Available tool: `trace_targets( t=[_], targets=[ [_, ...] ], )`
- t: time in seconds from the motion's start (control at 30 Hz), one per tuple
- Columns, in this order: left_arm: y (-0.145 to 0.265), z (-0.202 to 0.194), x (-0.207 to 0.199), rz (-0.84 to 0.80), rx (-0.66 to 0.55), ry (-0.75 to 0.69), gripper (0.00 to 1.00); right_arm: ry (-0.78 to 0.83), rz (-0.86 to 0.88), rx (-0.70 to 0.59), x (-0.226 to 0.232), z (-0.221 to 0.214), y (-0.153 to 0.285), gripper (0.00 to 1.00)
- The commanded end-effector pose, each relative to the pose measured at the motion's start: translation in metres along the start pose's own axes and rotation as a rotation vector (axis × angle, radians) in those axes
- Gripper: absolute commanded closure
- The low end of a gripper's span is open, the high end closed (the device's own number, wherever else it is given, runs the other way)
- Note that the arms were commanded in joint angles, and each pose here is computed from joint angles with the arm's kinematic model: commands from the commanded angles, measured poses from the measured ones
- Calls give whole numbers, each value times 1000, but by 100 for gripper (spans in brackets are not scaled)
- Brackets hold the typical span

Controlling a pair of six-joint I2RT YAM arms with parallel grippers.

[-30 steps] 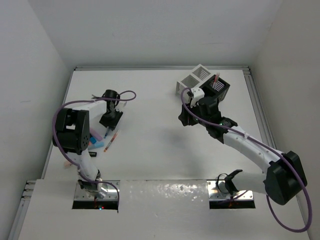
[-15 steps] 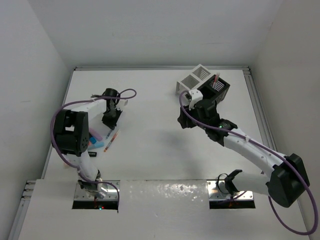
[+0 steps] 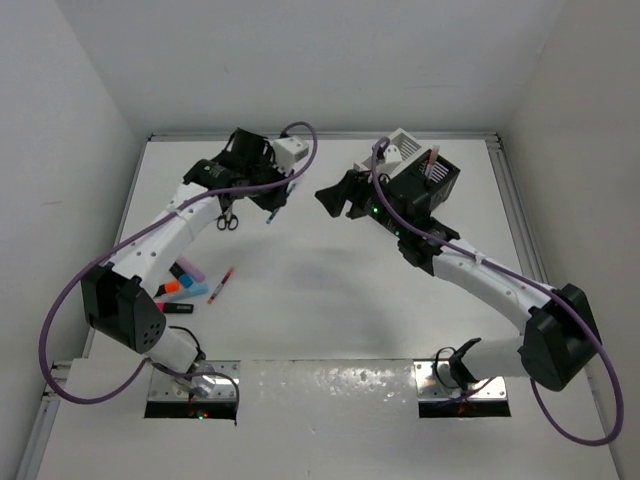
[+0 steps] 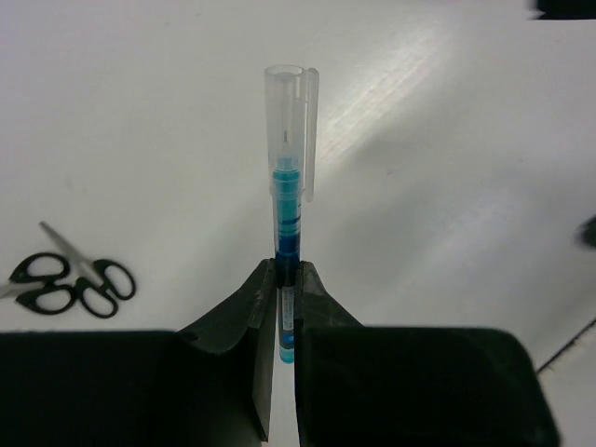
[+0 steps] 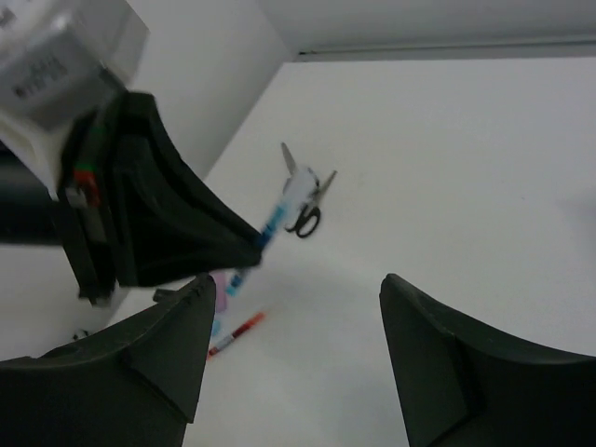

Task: Sort the stationery into containers
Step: Pick up the pen from the center of the board.

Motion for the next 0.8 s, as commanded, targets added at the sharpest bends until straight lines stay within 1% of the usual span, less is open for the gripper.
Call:
trace_targets(
  t=[0.0, 0.1, 0.17, 0.33, 0.5, 0.6, 0.63, 0.7, 0.73, 0.77],
  targets=[
    [5, 14, -34, -107, -30, -20, 100, -77, 152, -134, 42, 41, -12, 30],
    [6, 21, -44, -130, -42, -43, 100, -97, 169, -154, 47, 41, -17, 30],
    [9, 26, -48, -144, -53, -51, 100, -121, 151, -157, 44, 38, -21, 31],
    [13, 34, -62, -178, -73, -69, 100, -156, 103, -155, 35, 27, -30, 37],
    [13, 33, -71, -203, -70, -73, 100, -178, 68, -156, 31, 22, -42, 41],
    [13, 37, -74, -207, -78, -80, 100, -188, 102, -145, 40, 20, -48, 48],
    [13, 38, -74, -204, -78, -76, 100, -194, 103, -128, 40, 14, -52, 53],
    [14, 44, -72, -196, -93, -77, 100, -194, 115, -122, 45, 13, -56, 57],
    [13, 47, -72, -196, -99, -76, 100, -200, 113, -114, 45, 10, -57, 61],
    [14, 50, -72, -195, -105, -79, 100, -203, 116, -112, 46, 9, -57, 73]
  ],
)
Point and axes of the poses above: each gripper's point midway between its finger pads, its own y axis back along the fingers, its own x axis along the line the jaws close on, z = x × y, the point moved 1 cm from there along y, back along the fingers, and after that the axes turned 2 degrees about y, right-handed, at the moved point
